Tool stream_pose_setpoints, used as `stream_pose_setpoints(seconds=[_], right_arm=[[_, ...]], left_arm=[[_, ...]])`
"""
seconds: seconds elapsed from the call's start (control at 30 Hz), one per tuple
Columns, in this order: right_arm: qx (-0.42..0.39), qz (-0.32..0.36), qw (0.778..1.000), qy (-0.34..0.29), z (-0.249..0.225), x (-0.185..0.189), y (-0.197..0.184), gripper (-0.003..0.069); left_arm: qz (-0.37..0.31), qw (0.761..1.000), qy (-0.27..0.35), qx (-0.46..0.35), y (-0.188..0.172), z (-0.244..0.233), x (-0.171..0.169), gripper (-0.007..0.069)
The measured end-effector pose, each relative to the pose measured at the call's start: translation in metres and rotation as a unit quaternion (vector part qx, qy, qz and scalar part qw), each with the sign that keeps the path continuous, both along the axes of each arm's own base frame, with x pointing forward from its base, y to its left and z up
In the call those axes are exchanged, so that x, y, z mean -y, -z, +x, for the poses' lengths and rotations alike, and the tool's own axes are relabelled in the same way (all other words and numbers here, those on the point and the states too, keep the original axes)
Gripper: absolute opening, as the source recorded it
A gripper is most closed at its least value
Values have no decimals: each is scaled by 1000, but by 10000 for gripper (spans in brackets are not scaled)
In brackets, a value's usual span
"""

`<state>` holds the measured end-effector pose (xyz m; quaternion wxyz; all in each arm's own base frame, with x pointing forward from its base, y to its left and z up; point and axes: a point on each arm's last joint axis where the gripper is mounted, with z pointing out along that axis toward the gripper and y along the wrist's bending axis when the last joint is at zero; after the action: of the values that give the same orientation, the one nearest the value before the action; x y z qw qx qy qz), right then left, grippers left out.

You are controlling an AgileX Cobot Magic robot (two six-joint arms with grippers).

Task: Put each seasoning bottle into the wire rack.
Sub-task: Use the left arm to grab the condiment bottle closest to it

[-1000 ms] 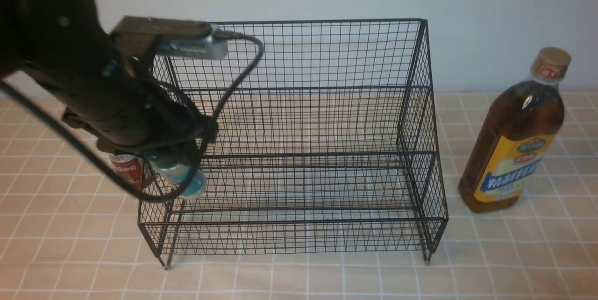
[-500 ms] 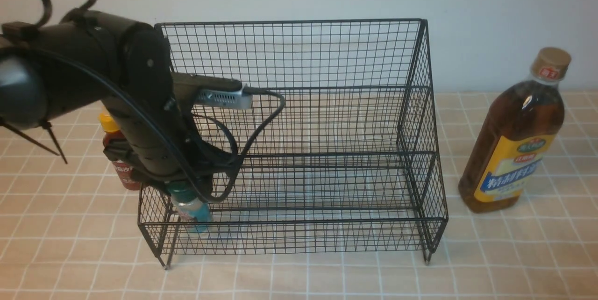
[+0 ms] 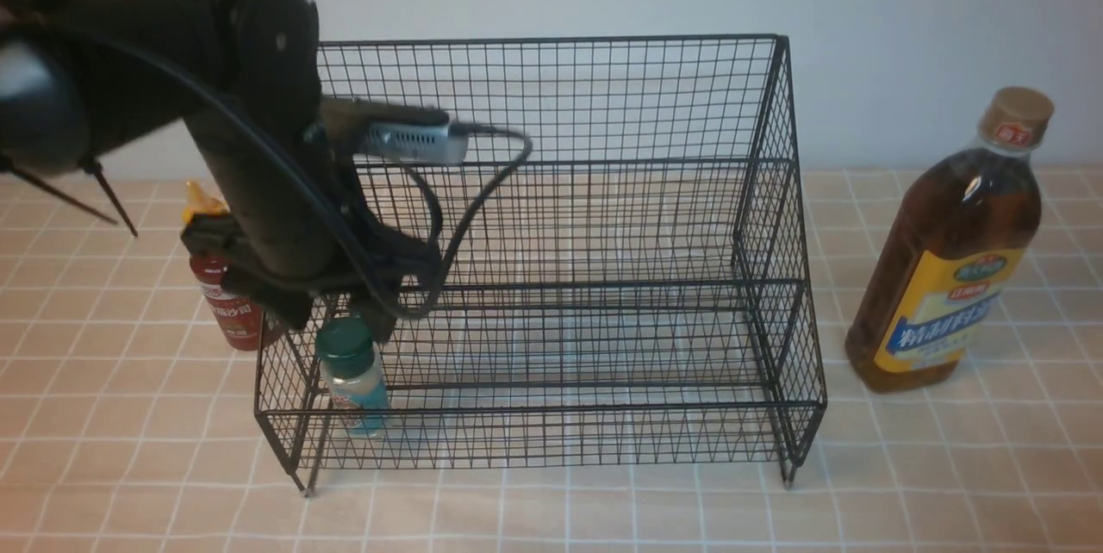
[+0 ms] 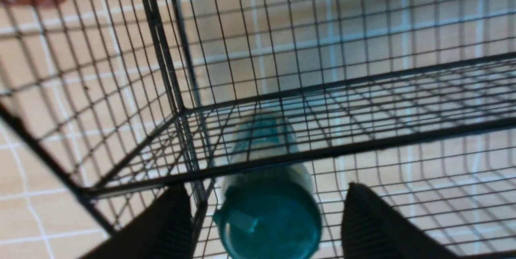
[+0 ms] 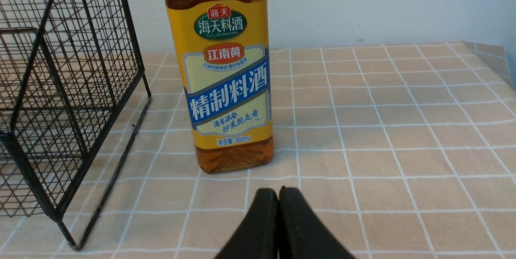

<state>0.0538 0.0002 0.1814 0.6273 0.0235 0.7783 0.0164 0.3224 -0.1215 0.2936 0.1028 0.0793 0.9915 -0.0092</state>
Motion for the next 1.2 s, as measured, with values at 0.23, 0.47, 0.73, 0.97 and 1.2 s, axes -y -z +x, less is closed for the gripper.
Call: stream_pose_setpoints(seconds=[0.23,0.47,0.73,0.97,1.2], right_arm=[[0,0,1000,0,0,0,0,-10],[1,0,1000,0,0,0,0,-10],[1,0,1000,0,0,0,0,-10],[1,0,1000,0,0,0,0,-10],[2,0,1000,0,0,0,0,-10]], left_arm=[[12,993,-34,112,-68,-10,-45,41],[-7,979,-166,121,-82,-12,-137,6],[-26,991,-115,68,-41,19,-152,119],[-19,995,-67,70,-8,47,-153,394],[-29,996,-38,78,9,62,-152,542]])
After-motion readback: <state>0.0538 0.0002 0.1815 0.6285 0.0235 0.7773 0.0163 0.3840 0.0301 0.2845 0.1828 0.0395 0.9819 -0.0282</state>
